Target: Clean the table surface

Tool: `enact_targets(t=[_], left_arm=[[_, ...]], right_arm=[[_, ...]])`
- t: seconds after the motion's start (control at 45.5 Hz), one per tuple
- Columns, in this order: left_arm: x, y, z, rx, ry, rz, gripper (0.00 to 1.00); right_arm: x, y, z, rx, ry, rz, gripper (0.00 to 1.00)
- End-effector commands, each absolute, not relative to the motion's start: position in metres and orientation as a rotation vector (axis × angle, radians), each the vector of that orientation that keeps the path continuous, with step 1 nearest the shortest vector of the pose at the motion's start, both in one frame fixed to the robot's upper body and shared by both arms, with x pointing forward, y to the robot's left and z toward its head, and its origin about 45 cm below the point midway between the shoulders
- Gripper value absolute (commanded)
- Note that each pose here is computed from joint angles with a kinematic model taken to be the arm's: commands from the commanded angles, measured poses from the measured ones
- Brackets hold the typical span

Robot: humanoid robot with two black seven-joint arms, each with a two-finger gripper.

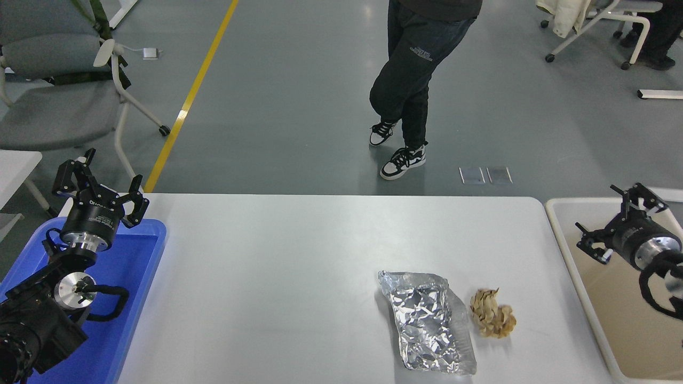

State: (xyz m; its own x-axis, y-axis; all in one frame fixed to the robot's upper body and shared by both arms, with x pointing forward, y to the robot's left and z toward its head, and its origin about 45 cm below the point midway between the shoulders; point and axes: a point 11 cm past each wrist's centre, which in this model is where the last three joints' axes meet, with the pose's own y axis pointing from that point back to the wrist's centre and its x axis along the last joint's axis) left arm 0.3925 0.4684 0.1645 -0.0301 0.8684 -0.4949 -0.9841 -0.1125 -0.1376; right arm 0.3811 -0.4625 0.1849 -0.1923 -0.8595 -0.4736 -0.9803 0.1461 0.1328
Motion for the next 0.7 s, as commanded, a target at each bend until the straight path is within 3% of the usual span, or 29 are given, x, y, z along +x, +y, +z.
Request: enact_targets(t=[0.0,0.484,0.681], left_arm=[[0.3925,0.468,0.1645,-0.537,0.277,1.604,1.0],[0.3925,0.468,0.1645,-0.537,0.277,1.604,1.0],[0.3925,0.468,0.1645,-0.537,0.277,1.604,1.0]], right_arm=[[0.377,-0.456,0.19,-1.74,2.083,0.482,1.0],[0.375,-0.443,0.169,-1.826,2.134,0.465,1.0],[0.389,-0.437,0.17,-1.812,2.134,0.489,1.0]])
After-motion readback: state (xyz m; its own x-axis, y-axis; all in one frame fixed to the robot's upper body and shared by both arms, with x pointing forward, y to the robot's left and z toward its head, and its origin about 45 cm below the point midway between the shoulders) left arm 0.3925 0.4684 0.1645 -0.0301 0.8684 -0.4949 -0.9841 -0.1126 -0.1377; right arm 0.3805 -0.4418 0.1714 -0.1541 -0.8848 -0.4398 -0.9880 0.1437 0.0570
